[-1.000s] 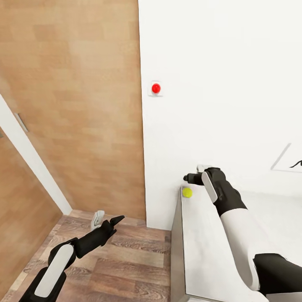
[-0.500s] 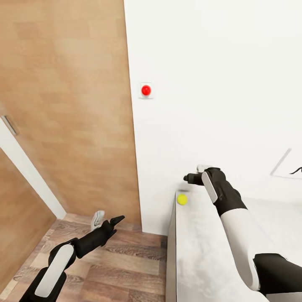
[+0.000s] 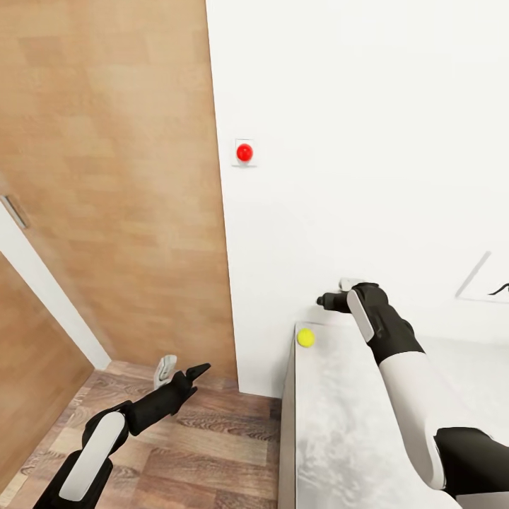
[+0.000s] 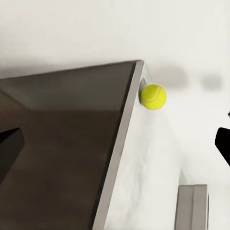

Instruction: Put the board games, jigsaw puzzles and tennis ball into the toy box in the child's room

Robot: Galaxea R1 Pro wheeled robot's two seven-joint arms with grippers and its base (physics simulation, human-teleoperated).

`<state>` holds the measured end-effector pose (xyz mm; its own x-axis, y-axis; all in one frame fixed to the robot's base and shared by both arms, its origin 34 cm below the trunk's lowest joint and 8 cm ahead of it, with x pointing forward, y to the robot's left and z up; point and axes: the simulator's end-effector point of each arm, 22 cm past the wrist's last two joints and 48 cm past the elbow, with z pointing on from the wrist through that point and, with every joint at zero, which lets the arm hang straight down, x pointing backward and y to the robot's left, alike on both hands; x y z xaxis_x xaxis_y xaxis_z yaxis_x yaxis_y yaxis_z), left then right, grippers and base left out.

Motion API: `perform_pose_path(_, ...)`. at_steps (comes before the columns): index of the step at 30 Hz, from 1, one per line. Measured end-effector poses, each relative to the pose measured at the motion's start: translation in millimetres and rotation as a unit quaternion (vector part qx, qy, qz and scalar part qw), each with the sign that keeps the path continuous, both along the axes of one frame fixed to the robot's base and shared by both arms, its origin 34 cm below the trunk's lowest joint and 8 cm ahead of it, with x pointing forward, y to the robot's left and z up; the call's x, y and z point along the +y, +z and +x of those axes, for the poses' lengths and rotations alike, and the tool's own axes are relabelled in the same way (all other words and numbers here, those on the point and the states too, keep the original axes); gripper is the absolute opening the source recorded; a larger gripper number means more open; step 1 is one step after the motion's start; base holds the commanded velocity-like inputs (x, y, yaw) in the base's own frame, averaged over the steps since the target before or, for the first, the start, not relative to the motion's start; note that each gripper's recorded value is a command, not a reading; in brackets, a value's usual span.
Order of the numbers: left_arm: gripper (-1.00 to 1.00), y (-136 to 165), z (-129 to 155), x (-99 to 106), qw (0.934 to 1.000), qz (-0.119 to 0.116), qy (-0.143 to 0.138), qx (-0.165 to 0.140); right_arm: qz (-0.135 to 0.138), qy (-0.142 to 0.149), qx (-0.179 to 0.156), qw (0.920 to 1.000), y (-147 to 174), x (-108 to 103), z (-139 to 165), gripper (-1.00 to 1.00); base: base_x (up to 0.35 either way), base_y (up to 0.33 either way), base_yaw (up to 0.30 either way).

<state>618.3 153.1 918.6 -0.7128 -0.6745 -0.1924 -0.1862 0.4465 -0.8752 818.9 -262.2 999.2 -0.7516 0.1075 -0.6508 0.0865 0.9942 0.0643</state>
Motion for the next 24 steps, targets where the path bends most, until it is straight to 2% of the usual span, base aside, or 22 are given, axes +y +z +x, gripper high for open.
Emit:
perform_pose_path(14, 1.00, -2, 0, -1, 1.0000, -0.001, 0.000, 0.002, -0.001, 0.000, 0.007, 1.0000, -7, -2, -2, 1.00, 0.003, -0.002, 0.000)
perform_pose_path(24, 1.00, -8, -1, -1, 1.0000, -0.001, 0.000, 0.008, -0.001, 0.001, 0.029, 0.9996, -29, 0, -6, 1.00, 0.000, 0.000, 0.000)
